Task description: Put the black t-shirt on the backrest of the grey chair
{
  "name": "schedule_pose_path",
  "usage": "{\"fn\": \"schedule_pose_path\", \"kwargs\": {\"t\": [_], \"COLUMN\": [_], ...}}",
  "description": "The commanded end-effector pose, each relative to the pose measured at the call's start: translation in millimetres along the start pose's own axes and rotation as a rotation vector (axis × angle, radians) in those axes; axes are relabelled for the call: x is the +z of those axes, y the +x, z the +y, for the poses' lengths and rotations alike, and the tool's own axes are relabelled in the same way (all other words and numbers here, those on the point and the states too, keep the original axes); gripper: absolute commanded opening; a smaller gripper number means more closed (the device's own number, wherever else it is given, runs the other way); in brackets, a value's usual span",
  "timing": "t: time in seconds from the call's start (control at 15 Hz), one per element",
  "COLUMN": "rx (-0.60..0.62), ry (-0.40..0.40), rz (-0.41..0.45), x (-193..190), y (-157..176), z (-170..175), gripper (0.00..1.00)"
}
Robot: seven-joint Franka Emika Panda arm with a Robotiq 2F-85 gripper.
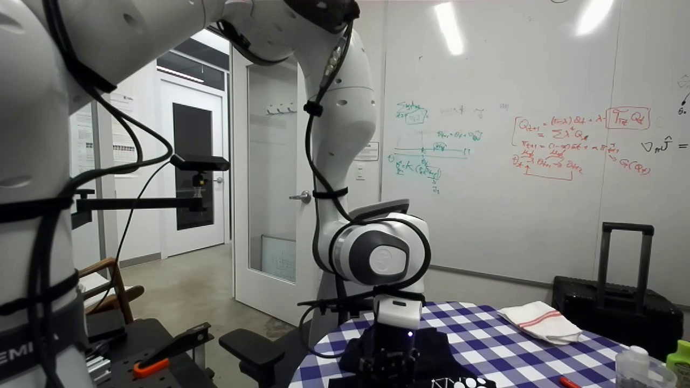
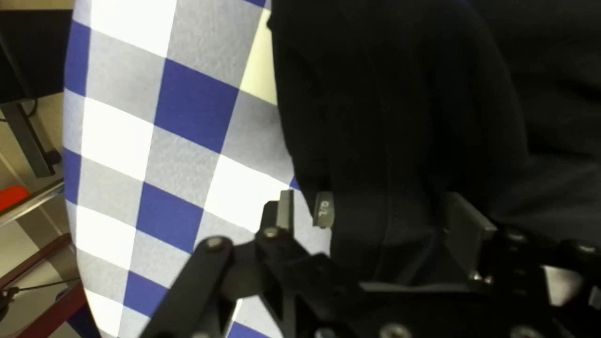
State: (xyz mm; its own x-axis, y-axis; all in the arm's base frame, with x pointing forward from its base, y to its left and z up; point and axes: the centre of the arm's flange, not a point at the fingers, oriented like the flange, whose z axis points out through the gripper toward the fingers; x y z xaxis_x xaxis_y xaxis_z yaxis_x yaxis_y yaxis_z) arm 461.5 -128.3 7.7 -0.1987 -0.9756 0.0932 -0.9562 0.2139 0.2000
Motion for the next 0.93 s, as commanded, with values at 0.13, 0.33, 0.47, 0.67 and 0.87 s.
{"fn": "schedule_pose_path", "kwargs": {"t": [0.13,0.33,0.47,0.67,0.87], "rx": [0.008,0.0,-0.001,0.001,0.012], "ry": [0.04,0.08,0.122,0.184,0.254], "rz": [0.022,0.02,0.022,0.023,0.025], "x": [0.4,-15.7,-32.9,-68.9,-117.1], "y": [3.5,4.9,7.1,16.9,27.1], "z": [-14.0,-14.5,-13.0,-17.6,-29.7], "gripper": [0.3,0.06,0.0,0.03,0.03]}}
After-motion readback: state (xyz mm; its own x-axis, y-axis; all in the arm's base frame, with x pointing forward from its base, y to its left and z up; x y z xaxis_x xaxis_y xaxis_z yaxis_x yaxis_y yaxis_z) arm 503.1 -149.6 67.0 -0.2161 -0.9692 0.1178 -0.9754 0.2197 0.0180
